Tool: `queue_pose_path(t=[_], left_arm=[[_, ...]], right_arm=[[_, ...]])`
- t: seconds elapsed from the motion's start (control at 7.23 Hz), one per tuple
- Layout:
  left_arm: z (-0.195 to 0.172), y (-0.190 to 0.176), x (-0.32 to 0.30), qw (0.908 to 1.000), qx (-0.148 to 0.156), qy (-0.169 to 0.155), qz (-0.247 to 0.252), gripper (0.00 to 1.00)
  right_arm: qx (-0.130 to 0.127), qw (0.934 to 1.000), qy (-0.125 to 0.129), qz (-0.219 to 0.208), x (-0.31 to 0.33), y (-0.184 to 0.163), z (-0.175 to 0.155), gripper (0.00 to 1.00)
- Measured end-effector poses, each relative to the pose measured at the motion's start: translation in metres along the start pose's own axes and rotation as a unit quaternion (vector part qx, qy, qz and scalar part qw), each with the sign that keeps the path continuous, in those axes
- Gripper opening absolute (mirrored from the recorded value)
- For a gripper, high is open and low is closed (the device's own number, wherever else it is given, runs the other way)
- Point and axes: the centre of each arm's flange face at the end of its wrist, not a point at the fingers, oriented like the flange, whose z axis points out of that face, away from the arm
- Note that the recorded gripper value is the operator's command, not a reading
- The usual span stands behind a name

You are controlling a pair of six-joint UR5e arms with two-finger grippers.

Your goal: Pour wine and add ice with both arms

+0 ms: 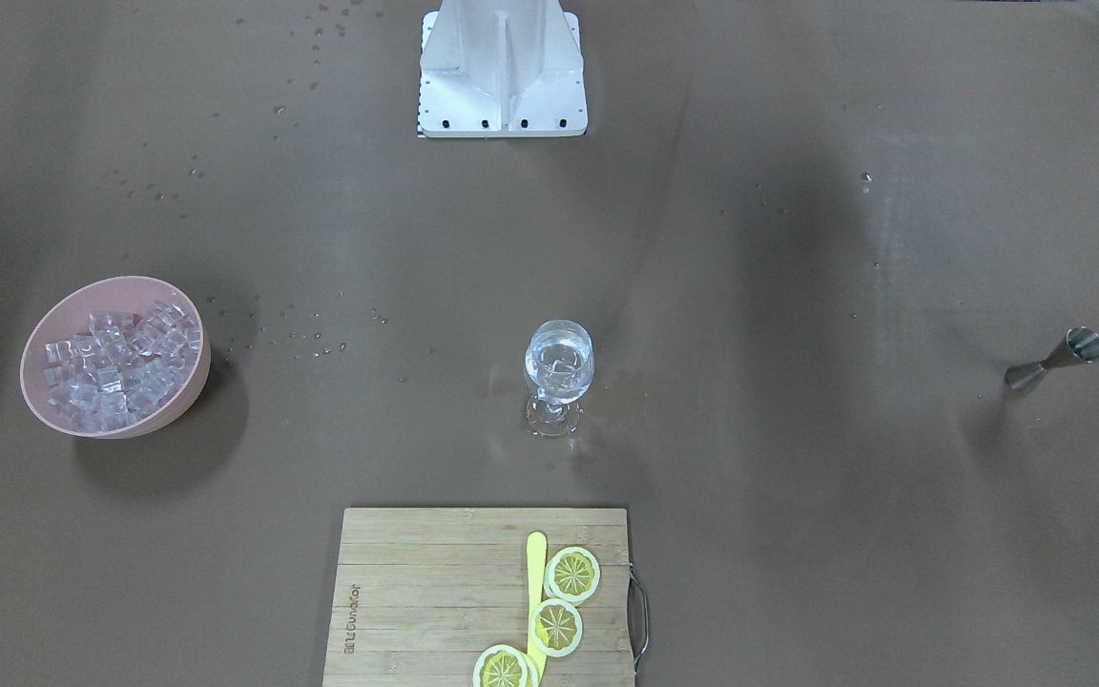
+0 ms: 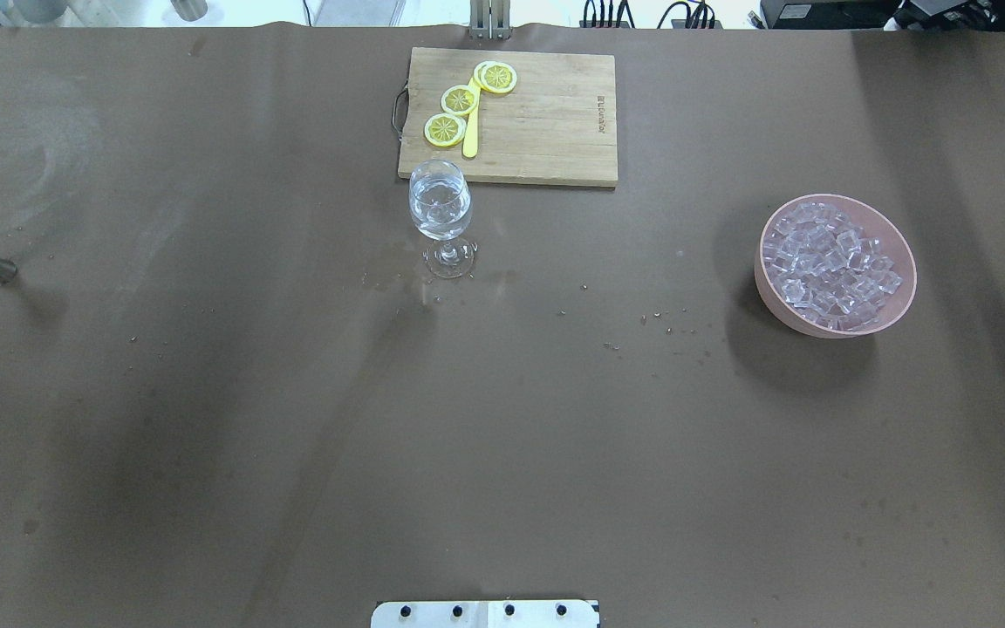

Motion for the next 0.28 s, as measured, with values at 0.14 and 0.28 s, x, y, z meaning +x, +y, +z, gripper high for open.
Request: queue_pose_path(t=[0.14, 0.28], left_arm=[[0.0032, -0.0001, -0.0038, 1.0000, 0.000, 0.006, 0.003, 0.98], [0.0041, -0.0001, -0.0049, 1.0000, 0.000, 0.009, 0.003, 0.98]], right_arm=[[0.000, 1.0000, 0.000, 0.000, -0.0002, -0.0004, -0.0003, 1.00], [0.001, 1.0000, 0.001, -0.001, -0.0007, -0.0013, -0.0011, 1.00]])
